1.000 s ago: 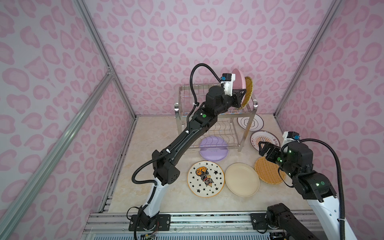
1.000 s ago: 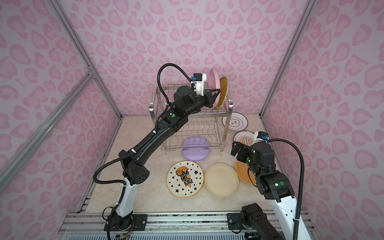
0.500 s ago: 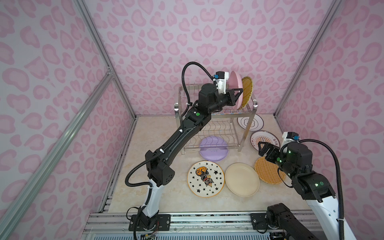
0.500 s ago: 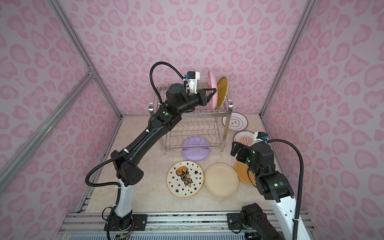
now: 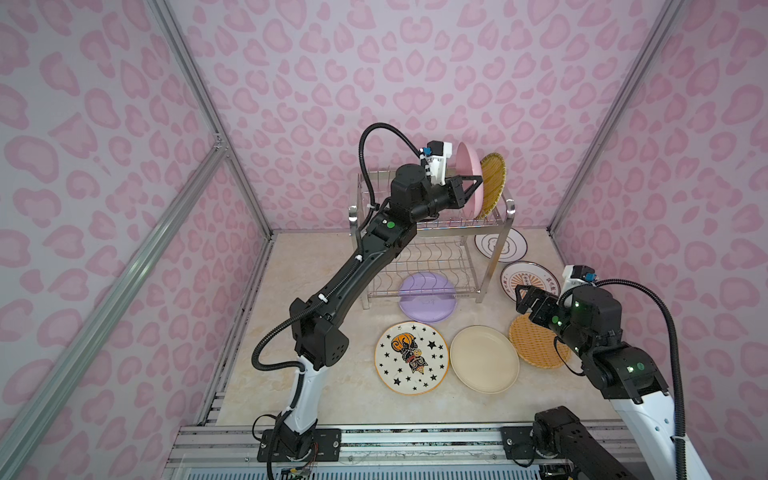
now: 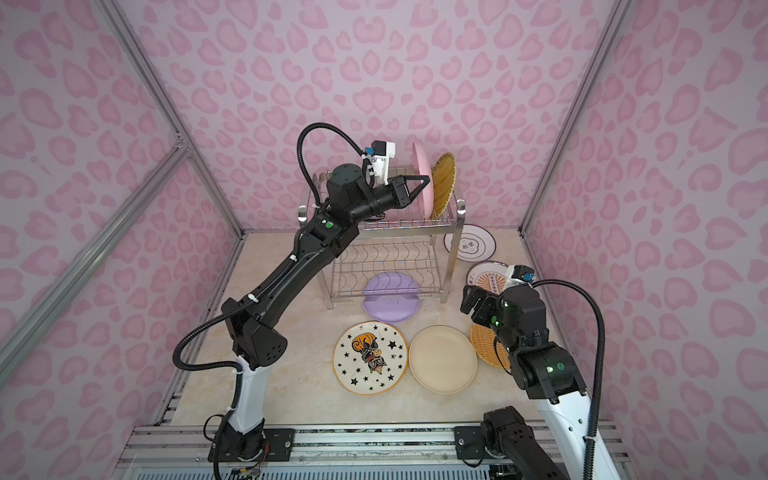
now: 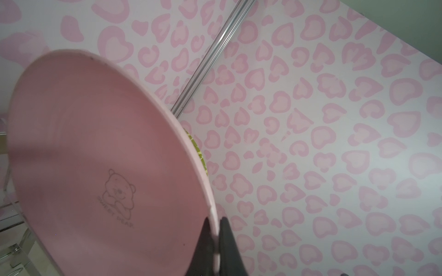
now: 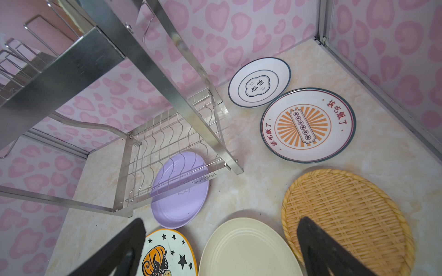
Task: Load the plates into the dish rack
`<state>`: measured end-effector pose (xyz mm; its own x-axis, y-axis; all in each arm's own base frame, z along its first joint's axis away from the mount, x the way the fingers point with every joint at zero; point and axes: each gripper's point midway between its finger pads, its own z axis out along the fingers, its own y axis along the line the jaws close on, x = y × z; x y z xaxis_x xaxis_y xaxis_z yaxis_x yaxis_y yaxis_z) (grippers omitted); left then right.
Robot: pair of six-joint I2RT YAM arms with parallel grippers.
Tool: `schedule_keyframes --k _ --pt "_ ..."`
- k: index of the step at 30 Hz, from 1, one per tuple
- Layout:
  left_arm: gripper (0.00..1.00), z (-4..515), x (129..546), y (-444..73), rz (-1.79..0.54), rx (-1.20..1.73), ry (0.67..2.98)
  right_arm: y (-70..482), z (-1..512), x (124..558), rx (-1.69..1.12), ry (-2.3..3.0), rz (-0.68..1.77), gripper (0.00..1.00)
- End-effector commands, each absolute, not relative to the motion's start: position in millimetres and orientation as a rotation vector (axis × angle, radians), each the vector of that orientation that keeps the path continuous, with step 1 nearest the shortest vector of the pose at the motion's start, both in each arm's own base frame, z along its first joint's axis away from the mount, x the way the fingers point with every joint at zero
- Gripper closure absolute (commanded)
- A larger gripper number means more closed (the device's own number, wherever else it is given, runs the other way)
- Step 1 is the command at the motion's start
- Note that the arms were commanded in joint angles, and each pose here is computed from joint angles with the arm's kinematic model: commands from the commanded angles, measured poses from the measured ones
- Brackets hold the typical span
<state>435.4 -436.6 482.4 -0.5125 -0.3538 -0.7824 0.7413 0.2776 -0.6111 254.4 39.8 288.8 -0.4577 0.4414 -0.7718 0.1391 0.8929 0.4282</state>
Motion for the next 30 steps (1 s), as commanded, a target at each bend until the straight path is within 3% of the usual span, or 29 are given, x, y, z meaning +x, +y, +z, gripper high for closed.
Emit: schedule_keyframes --k 1,12,30 --pt "0.96 478 429 -438 -1.471 0.454 1.594 42 292 256 0.420 2.022 0.393 0.01" --pt "0.96 492 400 -437 -1.562 0.694 1.517 47 286 259 0.423 2.040 0.426 0.01" --pt "0.96 464 453 -408 -1.482 0.489 1.685 50 279 262 0.428 2.060 0.437 0.01"
